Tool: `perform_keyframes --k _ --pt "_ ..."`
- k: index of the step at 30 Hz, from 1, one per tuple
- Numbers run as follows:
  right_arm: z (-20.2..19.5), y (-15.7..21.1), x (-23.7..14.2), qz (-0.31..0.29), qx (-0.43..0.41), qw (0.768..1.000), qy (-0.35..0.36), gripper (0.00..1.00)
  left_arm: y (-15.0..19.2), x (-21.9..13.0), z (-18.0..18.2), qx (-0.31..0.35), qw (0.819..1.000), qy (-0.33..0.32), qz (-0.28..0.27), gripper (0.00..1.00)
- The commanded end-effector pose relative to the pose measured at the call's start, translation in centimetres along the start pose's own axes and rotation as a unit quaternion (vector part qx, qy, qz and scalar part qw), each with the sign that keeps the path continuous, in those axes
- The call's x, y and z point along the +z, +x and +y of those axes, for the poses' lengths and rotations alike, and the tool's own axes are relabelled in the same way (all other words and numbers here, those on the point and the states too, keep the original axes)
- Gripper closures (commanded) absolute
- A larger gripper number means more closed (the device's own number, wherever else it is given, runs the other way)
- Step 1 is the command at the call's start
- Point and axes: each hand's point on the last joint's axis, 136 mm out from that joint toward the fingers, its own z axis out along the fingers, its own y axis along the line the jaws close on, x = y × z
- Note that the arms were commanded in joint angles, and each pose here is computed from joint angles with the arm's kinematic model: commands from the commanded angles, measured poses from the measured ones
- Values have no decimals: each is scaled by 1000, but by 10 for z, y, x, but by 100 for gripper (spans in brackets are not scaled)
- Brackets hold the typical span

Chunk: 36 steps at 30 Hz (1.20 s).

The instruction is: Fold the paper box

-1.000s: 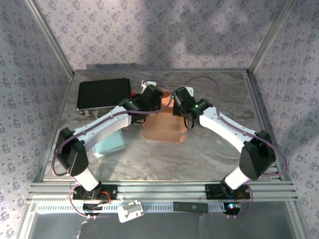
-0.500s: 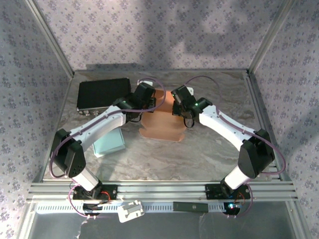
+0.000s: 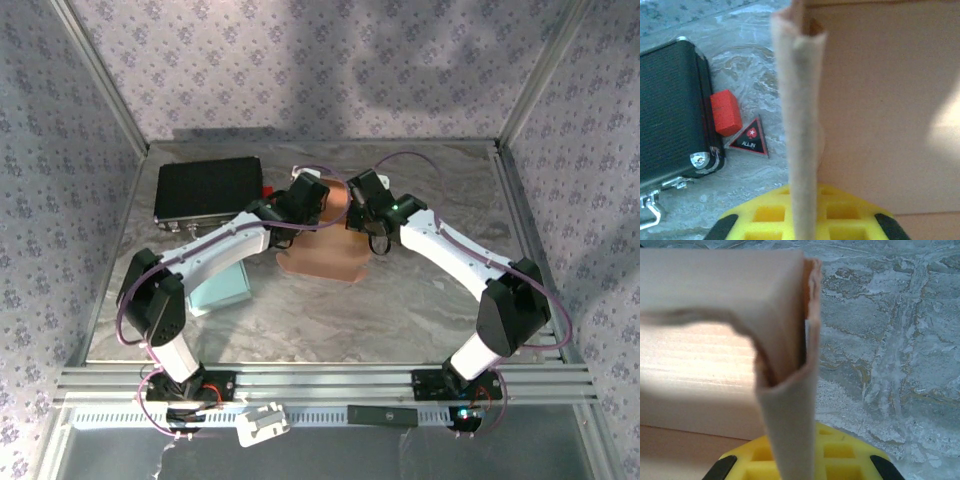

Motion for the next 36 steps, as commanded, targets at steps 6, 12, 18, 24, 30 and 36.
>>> perform_keyframes --k 6,12,18,24,30,36 --pt "1 -5 -1 1 10 1000 2 100 -10 -7 21 -7 994 -106 -19 100" --pt "-4 -1 -1 8 10 1000 13 100 -20 -23 13 -32 997 -61 -27 49" --pt "-6 0 1 12 19 1000 18 100 -34 -54 3 -58 997 17 -41 30" --pt "-5 1 1 18 26 999 18 100 -35 -57 2 -55 997 52 -33 32" --pt "-13 4 0 30 55 998 31 100 -27 -65 26 -105 993 49 -28 39" --pt "-25 11 7 42 139 988 44 100 8 -120 54 -228 974 6 0 45"
